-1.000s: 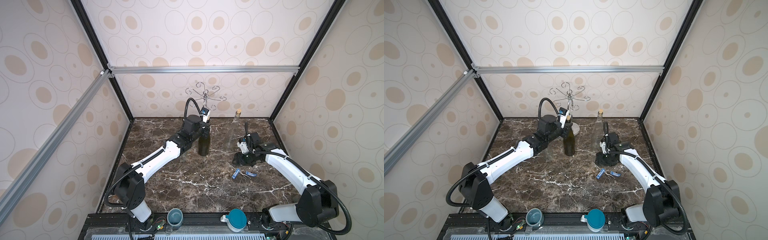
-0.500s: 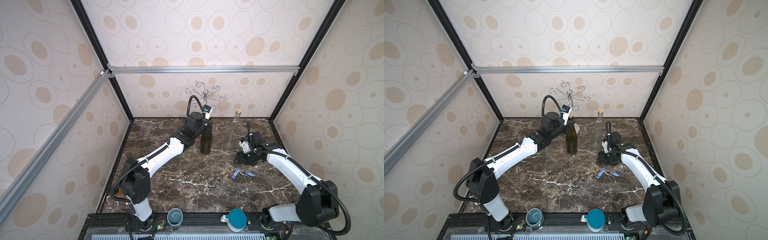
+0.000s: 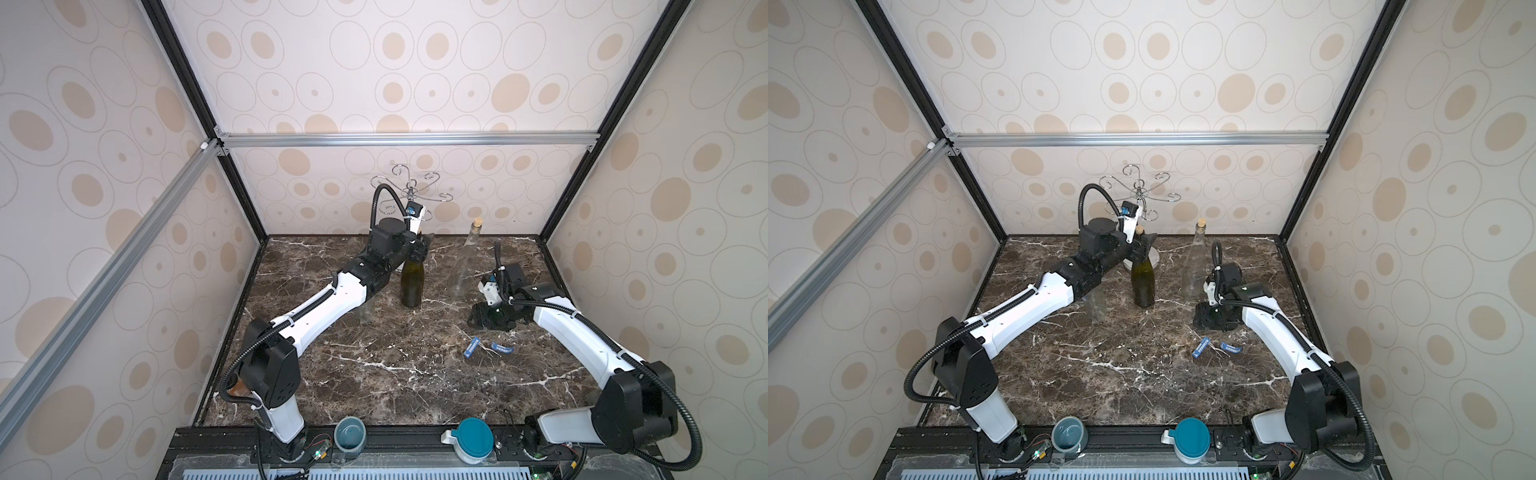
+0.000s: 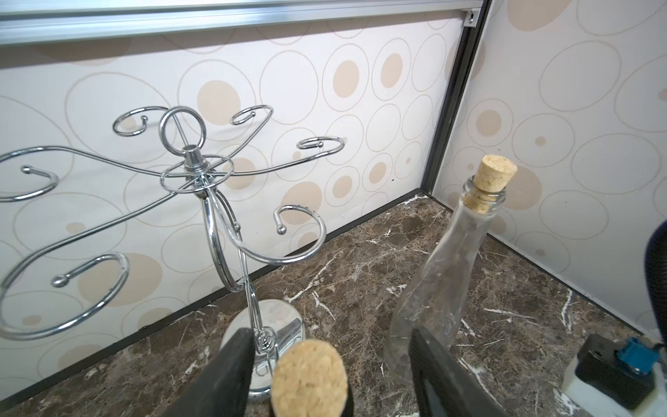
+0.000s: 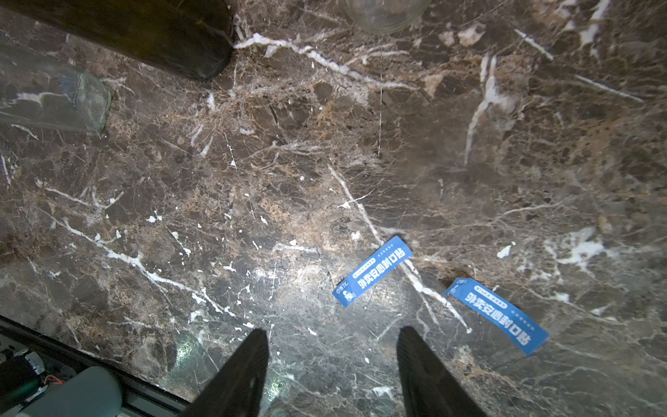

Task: Remove the label from the bottle
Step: Place the bottle at the center of the board.

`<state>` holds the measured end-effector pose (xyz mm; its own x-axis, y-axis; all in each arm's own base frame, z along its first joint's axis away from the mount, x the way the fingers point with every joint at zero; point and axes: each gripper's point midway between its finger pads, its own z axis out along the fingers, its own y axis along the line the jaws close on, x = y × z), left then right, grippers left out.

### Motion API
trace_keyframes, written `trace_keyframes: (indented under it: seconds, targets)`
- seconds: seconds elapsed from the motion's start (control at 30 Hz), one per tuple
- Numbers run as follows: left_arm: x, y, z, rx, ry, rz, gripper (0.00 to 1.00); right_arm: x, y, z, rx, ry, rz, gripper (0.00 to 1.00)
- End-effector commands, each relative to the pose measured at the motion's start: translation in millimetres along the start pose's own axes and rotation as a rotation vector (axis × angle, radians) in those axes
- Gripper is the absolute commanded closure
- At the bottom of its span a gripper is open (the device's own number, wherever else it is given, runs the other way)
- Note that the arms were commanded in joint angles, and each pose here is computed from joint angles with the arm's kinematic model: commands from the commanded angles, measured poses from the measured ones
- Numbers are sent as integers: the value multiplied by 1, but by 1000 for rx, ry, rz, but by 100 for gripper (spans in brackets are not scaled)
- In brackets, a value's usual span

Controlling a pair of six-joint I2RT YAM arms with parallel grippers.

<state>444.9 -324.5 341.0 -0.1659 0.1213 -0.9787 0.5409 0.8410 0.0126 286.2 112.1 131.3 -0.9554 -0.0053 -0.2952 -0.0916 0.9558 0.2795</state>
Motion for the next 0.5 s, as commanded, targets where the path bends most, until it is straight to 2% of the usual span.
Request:
trace_keyframes:
  seconds: [0.0,0.27,0.47]
  targets:
    - [-39,5,-19,-12,-76,-2,26,-7,4,-18,-6,-40,-15,39]
    - [-46,12,-39,-38,-88,-3,16,-18,10,-33,-14,-81,-28,39]
    - [-51,17,-60,-59,-106,-6,6,-29,19,-43,-48,-122,-49,34]
